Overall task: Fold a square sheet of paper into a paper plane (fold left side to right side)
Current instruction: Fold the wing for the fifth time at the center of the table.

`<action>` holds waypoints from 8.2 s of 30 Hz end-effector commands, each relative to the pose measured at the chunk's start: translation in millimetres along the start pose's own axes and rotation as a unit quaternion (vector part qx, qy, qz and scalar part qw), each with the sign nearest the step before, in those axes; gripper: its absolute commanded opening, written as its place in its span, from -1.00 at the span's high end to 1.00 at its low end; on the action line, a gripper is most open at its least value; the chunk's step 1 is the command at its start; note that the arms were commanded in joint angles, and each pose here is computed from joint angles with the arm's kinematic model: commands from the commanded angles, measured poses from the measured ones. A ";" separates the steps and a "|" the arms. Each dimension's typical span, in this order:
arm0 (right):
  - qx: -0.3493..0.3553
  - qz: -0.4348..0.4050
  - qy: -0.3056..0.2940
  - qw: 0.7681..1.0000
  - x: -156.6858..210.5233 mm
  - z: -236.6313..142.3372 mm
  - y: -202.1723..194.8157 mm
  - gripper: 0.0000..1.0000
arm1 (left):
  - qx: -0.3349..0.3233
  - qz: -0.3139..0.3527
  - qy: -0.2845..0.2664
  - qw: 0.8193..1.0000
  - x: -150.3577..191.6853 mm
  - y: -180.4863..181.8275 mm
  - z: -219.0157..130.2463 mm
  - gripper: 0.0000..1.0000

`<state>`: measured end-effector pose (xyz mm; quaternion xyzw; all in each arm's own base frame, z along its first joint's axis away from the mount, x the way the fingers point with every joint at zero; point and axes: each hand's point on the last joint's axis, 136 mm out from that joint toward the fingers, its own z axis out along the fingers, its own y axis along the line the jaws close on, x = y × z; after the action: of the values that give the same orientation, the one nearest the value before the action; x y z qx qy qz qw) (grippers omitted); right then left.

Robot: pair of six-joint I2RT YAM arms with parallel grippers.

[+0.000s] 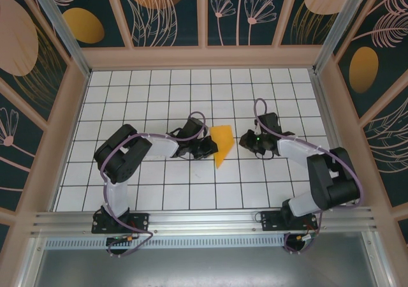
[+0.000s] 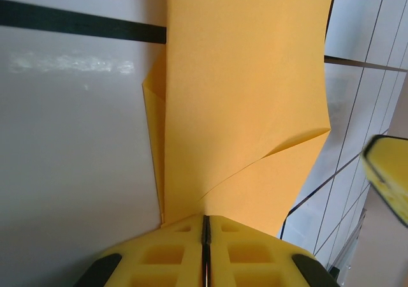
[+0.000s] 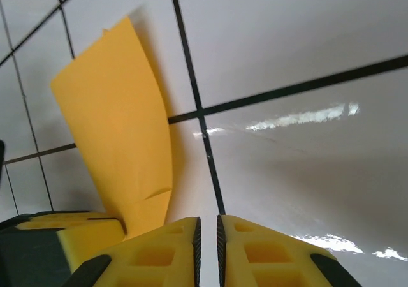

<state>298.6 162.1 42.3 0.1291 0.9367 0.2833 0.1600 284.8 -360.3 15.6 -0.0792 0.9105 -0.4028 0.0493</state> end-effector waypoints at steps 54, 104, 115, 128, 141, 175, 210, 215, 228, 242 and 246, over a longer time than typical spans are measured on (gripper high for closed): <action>-0.123 -0.042 0.062 0.990 21.6 45.5 62.1 0.42 | -0.002 -0.007 -0.001 1.000 4.1 10.2 4.6 0.83; -0.070 -0.040 0.101 0.992 37.2 61.4 41.0 0.21 | 0.052 0.018 -0.051 0.997 -68.2 -41.5 -27.2 0.47; -0.071 -0.042 0.103 0.991 38.2 61.9 41.8 0.21 | 0.052 0.011 -0.029 0.998 -64.9 -33.2 -12.3 0.47; -0.070 -0.045 0.107 0.991 40.7 63.8 42.7 0.21 | 0.060 0.014 -0.011 0.998 -56.8 -37.8 2.3 0.50; -0.067 -0.045 0.108 0.991 41.0 64.5 41.8 0.21 | 0.040 0.020 -0.027 0.999 -58.6 -33.6 -2.9 0.77; -0.092 -0.064 0.083 0.990 33.0 46.3 58.9 0.10 | 0.022 0.045 -0.040 0.998 -68.0 -8.0 -12.2 0.78; -0.232 -0.070 0.098 0.965 65.5 6.7 93.9 0.54 | 0.009 0.034 -0.044 0.998 -73.6 9.0 -3.8 0.79; -0.235 -0.072 0.107 0.964 70.5 12.7 100.0 0.56 | 0.006 0.032 -0.043 0.999 -73.1 12.2 -2.3 0.79; -0.233 -0.061 0.125 0.962 79.4 24.4 96.0 0.57 | 0.000 0.030 -0.045 0.999 -73.9 17.2 -3.4 0.82; -0.221 -0.055 0.140 0.964 84.0 36.9 91.8 0.57 | -0.002 0.029 -0.042 0.999 -73.8 19.9 0.1 0.83; -0.220 -0.055 0.141 0.964 83.6 38.7 91.9 0.57 | -0.005 0.026 -0.043 0.999 -74.8 22.5 1.2 0.83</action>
<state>245.9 274.7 39.8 0.0115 0.8768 0.4771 0.0594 354.6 -339.9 17.6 -0.0680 0.9040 -0.4101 0.0997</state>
